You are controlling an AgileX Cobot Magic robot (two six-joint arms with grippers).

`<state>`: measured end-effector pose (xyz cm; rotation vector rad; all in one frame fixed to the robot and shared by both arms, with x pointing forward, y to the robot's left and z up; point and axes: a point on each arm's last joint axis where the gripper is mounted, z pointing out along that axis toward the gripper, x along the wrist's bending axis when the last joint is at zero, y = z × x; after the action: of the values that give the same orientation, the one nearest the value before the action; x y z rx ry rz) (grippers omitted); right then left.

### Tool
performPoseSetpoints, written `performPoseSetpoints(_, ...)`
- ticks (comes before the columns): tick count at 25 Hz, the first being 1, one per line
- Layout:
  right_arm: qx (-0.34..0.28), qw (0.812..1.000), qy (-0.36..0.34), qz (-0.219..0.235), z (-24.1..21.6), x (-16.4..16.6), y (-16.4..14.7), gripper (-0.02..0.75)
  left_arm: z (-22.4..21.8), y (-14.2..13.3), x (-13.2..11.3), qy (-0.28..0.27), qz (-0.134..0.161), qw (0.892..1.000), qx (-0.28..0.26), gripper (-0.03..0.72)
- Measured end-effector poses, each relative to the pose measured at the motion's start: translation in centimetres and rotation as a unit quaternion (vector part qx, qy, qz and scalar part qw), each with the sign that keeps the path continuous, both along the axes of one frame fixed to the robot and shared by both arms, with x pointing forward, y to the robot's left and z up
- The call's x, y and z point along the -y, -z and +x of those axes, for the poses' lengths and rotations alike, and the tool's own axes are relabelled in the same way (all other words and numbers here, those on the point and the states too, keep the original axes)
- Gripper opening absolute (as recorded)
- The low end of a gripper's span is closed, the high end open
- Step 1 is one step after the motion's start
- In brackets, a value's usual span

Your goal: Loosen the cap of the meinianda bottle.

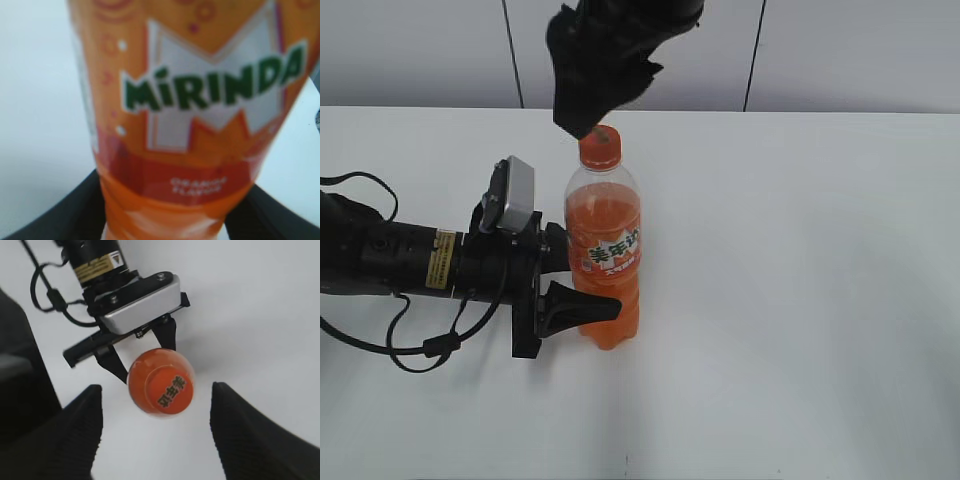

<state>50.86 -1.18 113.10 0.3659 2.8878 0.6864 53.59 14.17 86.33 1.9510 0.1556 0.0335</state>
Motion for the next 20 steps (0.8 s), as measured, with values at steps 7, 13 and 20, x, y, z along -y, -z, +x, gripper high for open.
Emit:
performPoseSetpoints(7, -0.116, 0.943, 0.307, 0.055, 0.4, 0.4, 0.1, 0.506, 0.0, 0.0, 0.0, 0.0, 0.0, 1.0, 0.0, 0.415)
performPoseSetpoints(13, -0.121, 0.925, 0.356, 0.058, 0.7, 0.6, 0.2, 0.506, 0.0, 0.0, 0.0, 0.0, 0.0, 1.0, 0.0, 0.415)
performPoseSetpoints(20, -0.143, 0.922, 0.358, 0.048, 1.1, -0.2, 1.7, 0.506, 0.0, 0.0, 0.0, 0.0, 0.001, 1.0, 0.0, 0.415)
